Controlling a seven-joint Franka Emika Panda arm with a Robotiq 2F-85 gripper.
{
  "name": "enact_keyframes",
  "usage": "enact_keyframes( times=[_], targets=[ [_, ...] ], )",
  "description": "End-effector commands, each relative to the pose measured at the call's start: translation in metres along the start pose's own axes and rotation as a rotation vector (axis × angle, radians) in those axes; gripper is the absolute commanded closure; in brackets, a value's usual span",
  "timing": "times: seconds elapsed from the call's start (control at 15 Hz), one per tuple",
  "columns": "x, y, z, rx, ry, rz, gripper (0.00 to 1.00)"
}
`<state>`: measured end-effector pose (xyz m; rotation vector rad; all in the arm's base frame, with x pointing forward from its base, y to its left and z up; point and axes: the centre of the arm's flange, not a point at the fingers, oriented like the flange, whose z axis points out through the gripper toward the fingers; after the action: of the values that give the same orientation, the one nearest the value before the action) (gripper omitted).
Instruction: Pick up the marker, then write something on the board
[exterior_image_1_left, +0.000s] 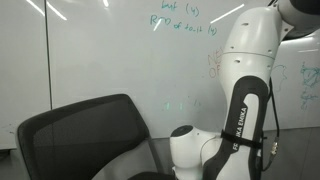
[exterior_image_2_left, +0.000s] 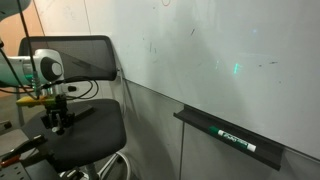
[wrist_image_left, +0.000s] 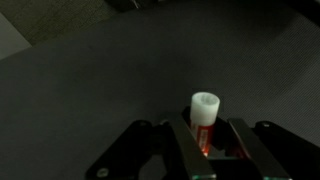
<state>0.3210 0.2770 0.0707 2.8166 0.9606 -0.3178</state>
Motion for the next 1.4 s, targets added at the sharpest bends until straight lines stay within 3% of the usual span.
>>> enact_keyframes(
  times=[0.0,0.33,0.73,0.8,0.87,0.93,1.13,1.33],
  targets=[
    [-0.035,-0.011,-0.037,-0.074,0.0,0.011,0.97],
    [-0.052,-0.007,-0.08,-0.147,-0.001,0.041,0.97],
    [-0.039,0.019,-0.093,-0.145,-0.087,-0.017,0.97],
    [-0.037,0.022,-0.092,-0.14,-0.104,-0.038,0.93],
    [-0.034,0.025,-0.09,-0.129,-0.127,-0.079,0.64],
    [-0.042,0.019,-0.084,-0.143,-0.091,-0.027,0.89],
    [-0.04,0.026,-0.083,-0.133,-0.109,-0.061,0.67],
    [-0.039,0.024,-0.082,-0.132,-0.111,-0.069,0.64]
  ],
)
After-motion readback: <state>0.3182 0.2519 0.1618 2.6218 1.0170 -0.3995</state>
